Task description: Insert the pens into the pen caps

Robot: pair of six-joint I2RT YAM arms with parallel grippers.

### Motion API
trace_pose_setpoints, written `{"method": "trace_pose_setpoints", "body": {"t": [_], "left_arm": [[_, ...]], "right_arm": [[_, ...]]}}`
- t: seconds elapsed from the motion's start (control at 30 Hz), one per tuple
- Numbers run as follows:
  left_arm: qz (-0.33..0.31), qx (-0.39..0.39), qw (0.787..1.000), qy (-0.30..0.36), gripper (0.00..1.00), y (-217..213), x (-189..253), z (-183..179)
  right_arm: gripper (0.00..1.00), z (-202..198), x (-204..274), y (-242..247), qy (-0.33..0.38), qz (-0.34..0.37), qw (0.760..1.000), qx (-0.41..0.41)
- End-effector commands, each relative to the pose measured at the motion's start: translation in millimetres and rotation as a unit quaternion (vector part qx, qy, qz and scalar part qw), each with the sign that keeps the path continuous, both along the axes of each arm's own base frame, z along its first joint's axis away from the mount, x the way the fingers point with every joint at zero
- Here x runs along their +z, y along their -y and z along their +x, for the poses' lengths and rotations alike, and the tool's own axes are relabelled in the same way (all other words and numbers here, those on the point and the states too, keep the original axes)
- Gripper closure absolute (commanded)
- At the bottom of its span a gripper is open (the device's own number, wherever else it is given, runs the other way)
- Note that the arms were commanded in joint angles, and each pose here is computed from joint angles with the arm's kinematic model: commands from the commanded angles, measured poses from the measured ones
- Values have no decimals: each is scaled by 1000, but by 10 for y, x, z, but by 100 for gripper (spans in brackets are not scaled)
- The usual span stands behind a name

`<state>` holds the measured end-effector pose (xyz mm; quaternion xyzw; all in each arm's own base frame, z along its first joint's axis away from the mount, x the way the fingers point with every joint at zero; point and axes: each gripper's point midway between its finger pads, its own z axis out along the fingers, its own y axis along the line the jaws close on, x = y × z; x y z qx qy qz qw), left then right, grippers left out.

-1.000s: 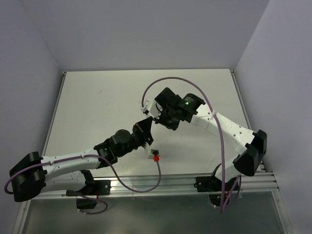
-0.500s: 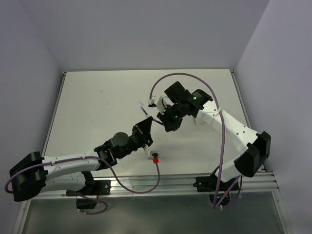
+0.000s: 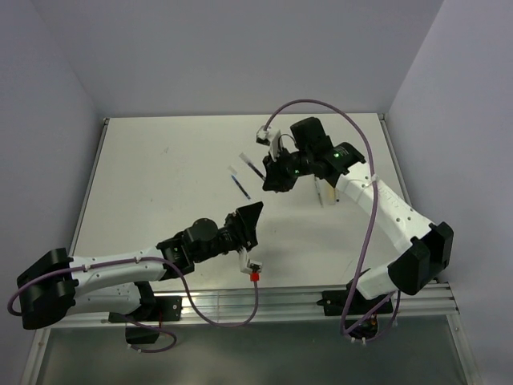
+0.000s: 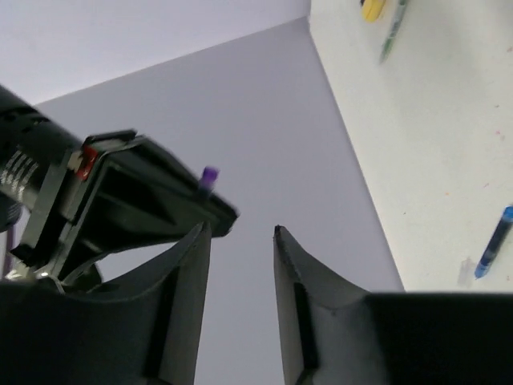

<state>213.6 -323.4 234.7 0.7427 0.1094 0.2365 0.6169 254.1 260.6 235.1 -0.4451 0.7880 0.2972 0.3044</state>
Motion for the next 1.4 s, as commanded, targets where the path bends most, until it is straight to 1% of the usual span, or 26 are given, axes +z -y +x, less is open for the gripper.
{"method": "trace_pose_setpoints", "body": {"t": [0.0,0.1,0.13,0.17,0.2,0.23,0.27,0.3,0.33,0.37,0.4,0.43,0.47,0.5,0.53,0.57,0.63,0.67,0.77,0.8,0.83,0.87,0.93,1.0,1.1,1.37], "left_arm": [[12,-48,999,-5,58,80,-22,-154],[2,-41,999,-15,57,42,14,-151],[-19,-32,998,-54,57,24,25,-141],[-50,-23,995,-78,57,40,224,-110],[-80,11,982,-169,57,-20,164,-64],[-110,29,970,-216,57,-28,244,-24],[-167,50,952,-251,57,-46,597,109],[-215,73,906,-357,57,-63,582,122],[-248,81,876,-405,57,-90,710,177],[-314,93,841,-431,56,-240,1104,425],[-363,82,775,-511,55,-237,1208,427],[-396,79,744,-533,55,-325,1432,511],[-434,99,711,-545,55,-519,1493,746],[-464,91,658,-586,55,-532,1567,763],[-483,88,635,-596,54,-581,1656,828],[-519,71,589,-616,53,-635,1860,898],[-532,28,564,-631,51,-608,2150,878],[-543,22,530,-651,50,-569,2181,909],[-561,4,493,-665,47,-502,2362,982],[-566,1,472,-676,44,-474,2387,992],[-572,-3,462,-678,44,-469,2453,1018],[-576,7,431,-695,43,-422,2394,1079],[-581,13,408,-704,42,-388,2423,1138],[-579,41,370,-725,44,-306,2262,1254],[-575,55,350,-737,46,-243,2149,1323],[-562,63,318,-761,53,-136,1997,1355]], "right_arm": [[100,189,613,-150,83,93,992,0],[100,237,694,-125,84,108,991,-11],[100,258,736,-115,86,117,989,-17],[100,302,758,-73,89,121,988,-27],[100,325,789,-51,93,128,987,-34],[100,355,833,-17,98,140,984,-50],[100,409,862,48,102,146,982,-64],[100,431,877,73,102,151,981,-70],[100,449,901,90,99,157,979,-78],[100,454,912,103,97,161,979,-79],[100,476,927,124,99,164,978,-83],[100,483,937,130,99,165,978,-85],[100,487,952,136,100,167,977,-87],[100,487,962,134,102,168,977,-87],[100,483,968,135,101,168,977,-88],[100,490,987,140,103,169,976,-91],[100,500,1017,142,103,171,975,-95],[100,522,1033,150,106,170,974,-101],[100,530,1066,148,106,173,974,-106],[100,534,1072,150,106,173,973,-108],[100,540,1071,148,106,173,973,-110],[100,537,1070,141,106,172,973,-109],[100,565,1054,144,110,166,973,-118],[100,560,1049,109,115,162,973,-115],[100,541,1042,52,116,159,974,-111],[100,545,1024,1,120,152,975,-110]]}}
